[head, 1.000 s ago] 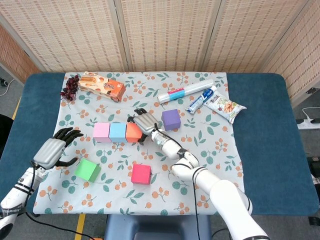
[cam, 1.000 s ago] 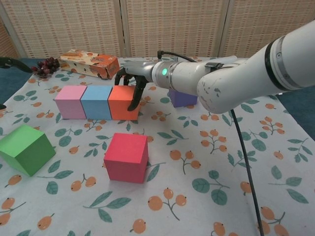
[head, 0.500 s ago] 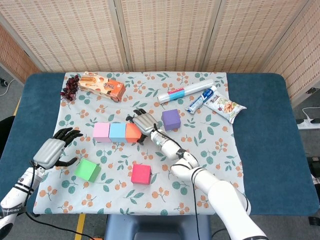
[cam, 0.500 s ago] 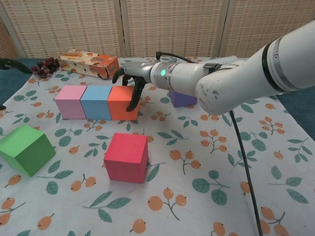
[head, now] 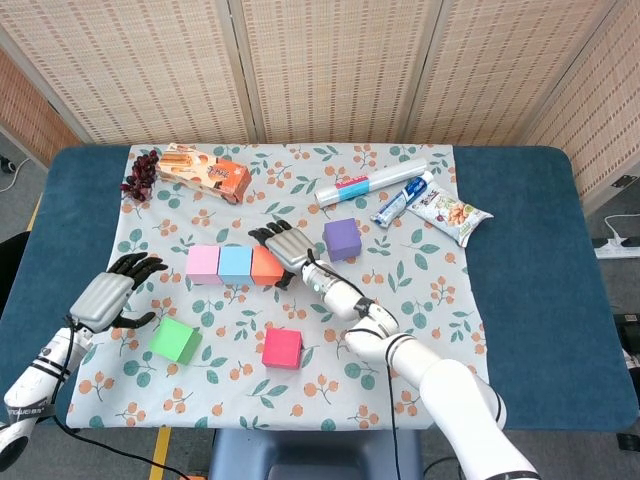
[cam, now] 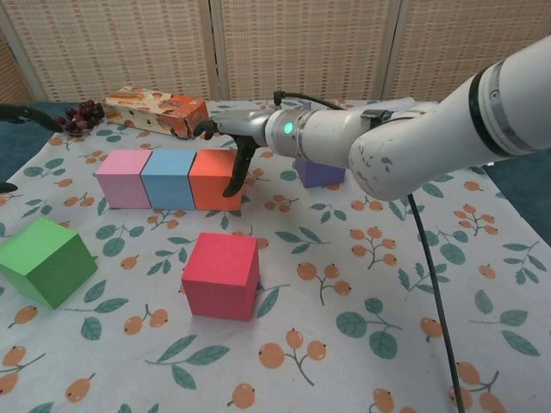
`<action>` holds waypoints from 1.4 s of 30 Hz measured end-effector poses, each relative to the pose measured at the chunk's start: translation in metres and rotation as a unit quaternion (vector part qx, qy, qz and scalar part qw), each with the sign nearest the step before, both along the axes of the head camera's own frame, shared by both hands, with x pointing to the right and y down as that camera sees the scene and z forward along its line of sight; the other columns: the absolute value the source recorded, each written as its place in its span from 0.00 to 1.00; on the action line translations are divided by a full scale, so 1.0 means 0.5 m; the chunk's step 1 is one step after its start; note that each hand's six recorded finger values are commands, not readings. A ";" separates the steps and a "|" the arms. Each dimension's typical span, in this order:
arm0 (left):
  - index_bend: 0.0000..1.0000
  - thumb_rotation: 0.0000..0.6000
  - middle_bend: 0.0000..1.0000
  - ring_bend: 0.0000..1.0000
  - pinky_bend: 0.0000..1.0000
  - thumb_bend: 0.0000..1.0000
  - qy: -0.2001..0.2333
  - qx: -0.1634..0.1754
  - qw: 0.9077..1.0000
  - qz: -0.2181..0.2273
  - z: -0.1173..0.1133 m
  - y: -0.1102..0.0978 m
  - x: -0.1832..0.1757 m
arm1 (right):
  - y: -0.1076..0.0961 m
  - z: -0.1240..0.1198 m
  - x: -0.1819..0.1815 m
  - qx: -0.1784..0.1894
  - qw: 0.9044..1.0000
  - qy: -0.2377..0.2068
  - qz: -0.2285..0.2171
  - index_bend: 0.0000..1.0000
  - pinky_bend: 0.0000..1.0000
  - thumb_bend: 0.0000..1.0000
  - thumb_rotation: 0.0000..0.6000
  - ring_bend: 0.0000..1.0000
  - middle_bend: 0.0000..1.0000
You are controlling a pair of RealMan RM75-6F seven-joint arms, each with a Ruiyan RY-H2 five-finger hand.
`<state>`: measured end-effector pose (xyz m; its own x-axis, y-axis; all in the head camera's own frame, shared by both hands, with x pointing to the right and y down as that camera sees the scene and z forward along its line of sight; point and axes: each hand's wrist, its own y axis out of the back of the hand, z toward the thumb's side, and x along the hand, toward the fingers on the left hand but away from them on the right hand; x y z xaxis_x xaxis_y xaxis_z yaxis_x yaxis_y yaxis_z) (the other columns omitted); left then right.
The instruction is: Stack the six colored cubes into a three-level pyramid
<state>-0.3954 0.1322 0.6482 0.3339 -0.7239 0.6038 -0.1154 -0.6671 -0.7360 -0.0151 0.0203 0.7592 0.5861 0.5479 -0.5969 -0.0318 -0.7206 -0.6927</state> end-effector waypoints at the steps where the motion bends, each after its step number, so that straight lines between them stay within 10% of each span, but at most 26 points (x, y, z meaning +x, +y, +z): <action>1: 0.17 1.00 0.12 0.03 0.07 0.29 -0.005 0.001 1.000 0.001 0.003 -0.007 -0.002 | -0.002 -0.005 0.002 0.003 1.000 -0.004 -0.001 0.00 0.00 0.05 1.00 0.00 0.00; 13: 0.15 1.00 0.12 0.02 0.07 0.29 -0.081 0.036 0.996 -0.017 0.064 -0.134 -0.021 | -0.030 -0.134 0.102 0.061 0.997 -0.054 -0.009 0.00 0.00 0.05 1.00 0.00 0.00; 25: 0.11 1.00 0.08 0.00 0.07 0.29 -0.121 0.013 0.992 -0.016 0.169 -0.180 0.031 | -0.024 -0.356 0.414 0.159 0.984 -0.008 0.076 0.00 0.00 0.05 1.00 0.00 0.00; 42: 0.11 1.00 0.07 0.00 0.07 0.29 -0.102 -0.009 0.995 0.003 0.223 -0.190 0.109 | 0.037 -0.381 0.537 0.168 0.979 0.030 0.108 0.00 0.00 0.05 1.00 0.00 0.00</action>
<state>-0.3408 0.0373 0.7598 0.2069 -0.7112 0.6719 0.0390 -0.6802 -0.7320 0.2534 0.0390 0.5688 0.4051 0.8263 -0.3914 0.0490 -0.4470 -0.8932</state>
